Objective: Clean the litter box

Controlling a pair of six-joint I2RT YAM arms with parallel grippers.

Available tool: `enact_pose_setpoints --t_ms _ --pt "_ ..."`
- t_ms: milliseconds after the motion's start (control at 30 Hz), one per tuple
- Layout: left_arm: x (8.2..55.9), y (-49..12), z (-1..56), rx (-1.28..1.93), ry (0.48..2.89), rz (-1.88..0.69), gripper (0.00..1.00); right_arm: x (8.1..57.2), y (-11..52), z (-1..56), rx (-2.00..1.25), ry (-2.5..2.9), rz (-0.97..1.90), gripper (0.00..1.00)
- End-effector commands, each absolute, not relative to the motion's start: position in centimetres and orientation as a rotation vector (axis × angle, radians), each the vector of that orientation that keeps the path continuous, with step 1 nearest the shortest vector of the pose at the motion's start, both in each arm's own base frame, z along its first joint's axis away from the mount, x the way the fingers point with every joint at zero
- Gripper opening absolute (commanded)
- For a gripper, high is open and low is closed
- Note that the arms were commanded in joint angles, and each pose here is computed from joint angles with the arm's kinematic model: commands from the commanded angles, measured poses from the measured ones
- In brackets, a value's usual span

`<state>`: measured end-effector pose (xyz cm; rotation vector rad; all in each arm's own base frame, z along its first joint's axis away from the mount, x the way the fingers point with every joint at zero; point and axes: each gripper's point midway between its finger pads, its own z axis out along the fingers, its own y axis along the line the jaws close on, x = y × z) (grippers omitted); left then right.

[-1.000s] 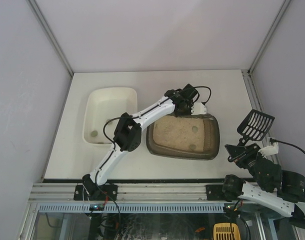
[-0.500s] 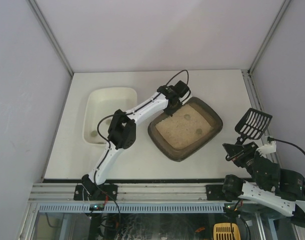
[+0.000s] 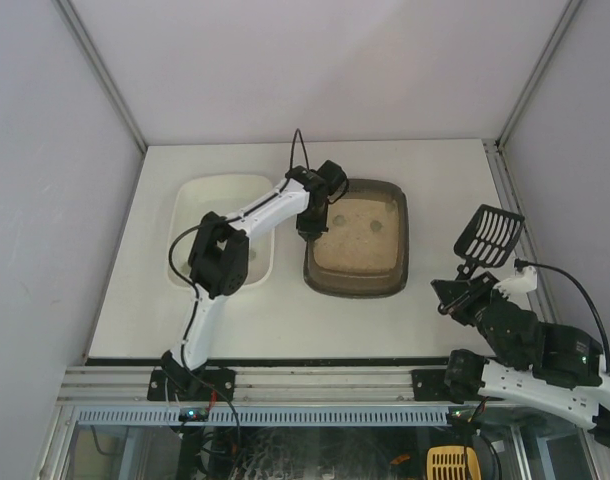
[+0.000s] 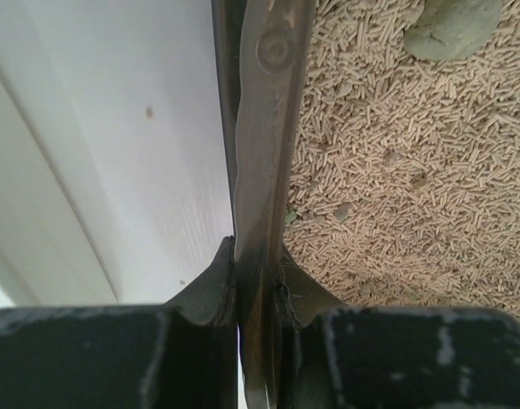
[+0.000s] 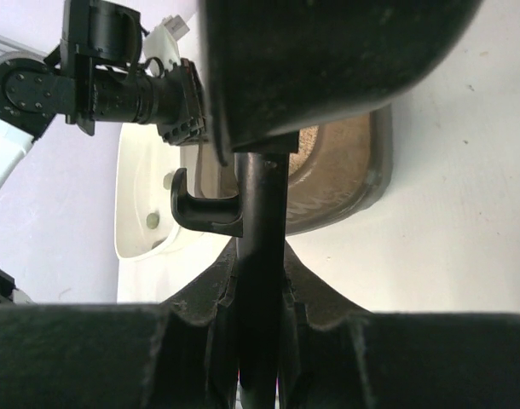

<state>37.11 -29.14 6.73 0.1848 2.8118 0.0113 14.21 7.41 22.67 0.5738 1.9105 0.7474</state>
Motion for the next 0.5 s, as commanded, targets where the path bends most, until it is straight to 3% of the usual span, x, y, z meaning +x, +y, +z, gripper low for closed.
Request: enact_pose_setpoints --t_ms 0,300,367,467 --pt "34.7 -33.2 15.0 -0.116 2.744 -0.46 0.0 14.6 8.6 26.3 0.522 1.9 0.753 0.0" --pt "31.0 -34.4 14.9 -0.223 2.797 -0.597 0.01 17.7 14.6 23.1 0.293 2.2 0.436 0.0" --pt "30.5 -34.4 14.7 -0.244 2.795 -0.622 0.1 19.3 16.3 22.7 0.229 2.226 0.446 0.0" --pt "29.9 -34.8 14.5 -0.253 2.786 -0.652 0.36 21.0 19.2 22.0 0.087 2.316 0.607 0.0"
